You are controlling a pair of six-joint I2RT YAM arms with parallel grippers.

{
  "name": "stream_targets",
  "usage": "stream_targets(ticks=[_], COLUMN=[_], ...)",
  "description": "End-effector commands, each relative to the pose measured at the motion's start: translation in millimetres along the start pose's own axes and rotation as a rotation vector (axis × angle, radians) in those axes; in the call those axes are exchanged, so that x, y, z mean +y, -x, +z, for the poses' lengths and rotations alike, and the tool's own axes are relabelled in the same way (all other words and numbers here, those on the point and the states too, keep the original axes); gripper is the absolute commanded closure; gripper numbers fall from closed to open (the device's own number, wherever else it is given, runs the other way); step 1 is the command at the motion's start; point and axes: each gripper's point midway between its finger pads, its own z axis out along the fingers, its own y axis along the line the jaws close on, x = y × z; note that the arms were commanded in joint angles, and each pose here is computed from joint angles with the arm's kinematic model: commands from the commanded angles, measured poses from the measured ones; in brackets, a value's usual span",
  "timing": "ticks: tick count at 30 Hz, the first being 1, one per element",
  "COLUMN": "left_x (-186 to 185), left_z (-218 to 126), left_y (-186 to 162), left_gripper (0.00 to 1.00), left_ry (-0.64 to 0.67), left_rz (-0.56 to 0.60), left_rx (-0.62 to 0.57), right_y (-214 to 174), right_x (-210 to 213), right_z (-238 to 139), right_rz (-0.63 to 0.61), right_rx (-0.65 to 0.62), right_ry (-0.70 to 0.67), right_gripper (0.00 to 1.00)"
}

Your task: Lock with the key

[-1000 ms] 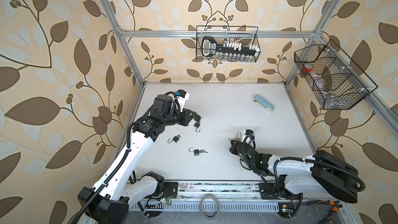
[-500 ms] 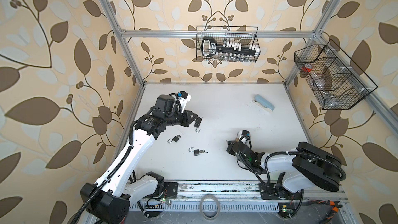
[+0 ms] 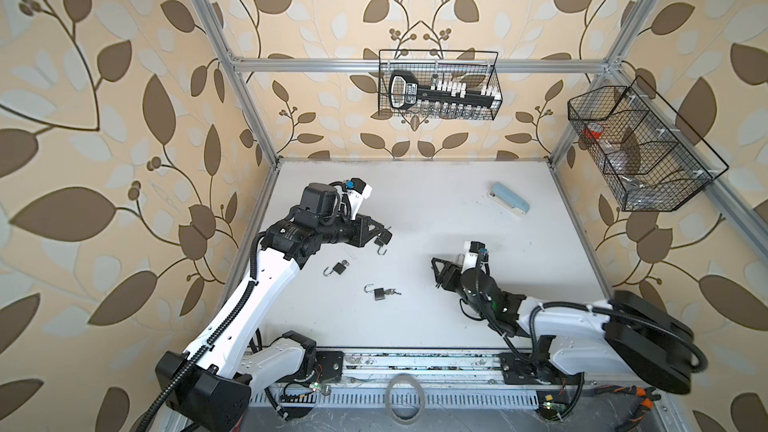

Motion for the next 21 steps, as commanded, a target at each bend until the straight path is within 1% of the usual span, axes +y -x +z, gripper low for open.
stream_targets(ticks=[1, 2, 4, 6, 8, 10, 12, 14, 16, 21], left_x=[-21.6, -26.3, -34.7, -40.4, -46.8, -59.3, -69.3, -74.7, -77.0, -76.2], left_z=[-3.2, 0.3, 7.7, 16.2, 25.8, 35.1, 43.3, 47.5, 49.1, 49.5], left_y=[8.2, 8.8, 11.2, 15.7, 16.8, 14.1, 10.7, 10.2, 10.2, 9.9], left_gripper=[1.00, 1.00, 1.00, 1.00, 1.00, 1.00, 1.00, 1.00, 1.00, 1.00], left_ry=[-0.114, -0.153, -0.219, -0.242, -0.245, -0.255, -0.251, -0.256, -0.250, -0.237], left_rz=[0.038, 0.015, -0.035, -0.085, -0.107, -0.088, -0.064, -0.053, -0.036, -0.032], left_rx=[-0.004, 0.015, 0.043, 0.058, 0.071, 0.093, 0.112, 0.118, 0.115, 0.112], right_y=[24.1, 29.4, 35.4, 37.6, 40.0, 45.1, 51.0, 55.1, 57.7, 58.4], right_x=[34.2, 47.5, 62.9, 76.6, 87.0, 97.2, 104.7, 110.2, 116.4, 126.4], right_z=[-23.4, -32.5, -45.6, -55.1, -61.3, -64.6, -61.7, -56.6, -52.8, -43.6], right_rz=[-0.292, -0.398, -0.566, -0.739, -0.861, -0.948, -1.029, -1.081, -1.101, -1.072], right_rx=[-0.046, -0.062, -0.080, -0.085, -0.104, -0.135, -0.145, -0.146, -0.142, -0.113], right_ry=[0.151, 0.212, 0.282, 0.336, 0.377, 0.403, 0.391, 0.376, 0.380, 0.386], right_gripper=[0.30, 0.29, 0.29, 0.22, 0.17, 0.16, 0.16, 0.16, 0.17, 0.25])
